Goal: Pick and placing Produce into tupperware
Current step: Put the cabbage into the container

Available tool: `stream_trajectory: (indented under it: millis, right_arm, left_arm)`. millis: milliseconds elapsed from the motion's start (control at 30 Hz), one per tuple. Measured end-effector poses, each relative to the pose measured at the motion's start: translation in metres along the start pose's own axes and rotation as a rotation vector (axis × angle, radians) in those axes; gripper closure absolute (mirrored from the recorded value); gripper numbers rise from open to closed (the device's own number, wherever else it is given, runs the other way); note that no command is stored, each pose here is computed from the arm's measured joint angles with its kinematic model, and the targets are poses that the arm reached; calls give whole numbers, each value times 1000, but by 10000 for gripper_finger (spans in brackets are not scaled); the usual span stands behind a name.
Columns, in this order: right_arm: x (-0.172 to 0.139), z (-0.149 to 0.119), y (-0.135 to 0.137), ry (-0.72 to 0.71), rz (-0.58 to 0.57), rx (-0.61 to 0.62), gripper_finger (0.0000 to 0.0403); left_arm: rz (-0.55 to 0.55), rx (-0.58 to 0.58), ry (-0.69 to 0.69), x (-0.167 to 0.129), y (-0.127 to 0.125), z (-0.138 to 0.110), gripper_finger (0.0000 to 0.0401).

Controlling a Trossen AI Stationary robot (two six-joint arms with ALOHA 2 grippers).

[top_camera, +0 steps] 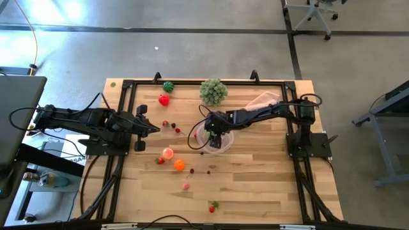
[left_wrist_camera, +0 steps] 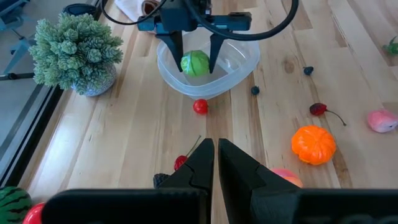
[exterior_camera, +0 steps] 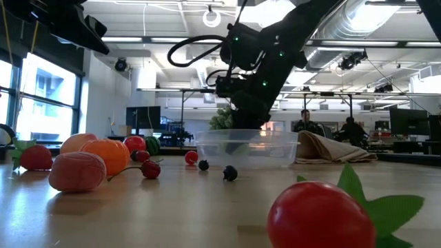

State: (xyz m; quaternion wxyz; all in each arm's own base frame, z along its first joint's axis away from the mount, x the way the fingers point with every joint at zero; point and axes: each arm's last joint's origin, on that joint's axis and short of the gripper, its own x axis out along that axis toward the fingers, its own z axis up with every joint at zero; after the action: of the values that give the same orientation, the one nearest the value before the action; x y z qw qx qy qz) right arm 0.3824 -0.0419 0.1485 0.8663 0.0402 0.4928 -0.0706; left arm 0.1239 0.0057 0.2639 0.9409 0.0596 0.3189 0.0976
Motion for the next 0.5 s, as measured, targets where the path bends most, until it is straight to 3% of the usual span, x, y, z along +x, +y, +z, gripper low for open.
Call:
stream_trajectory:
  millis: [500]
  right_arm:
    - [-1,2,2,1,-19,-28,126]
  left_arm:
    - [0,0,0,0,0,0,387]
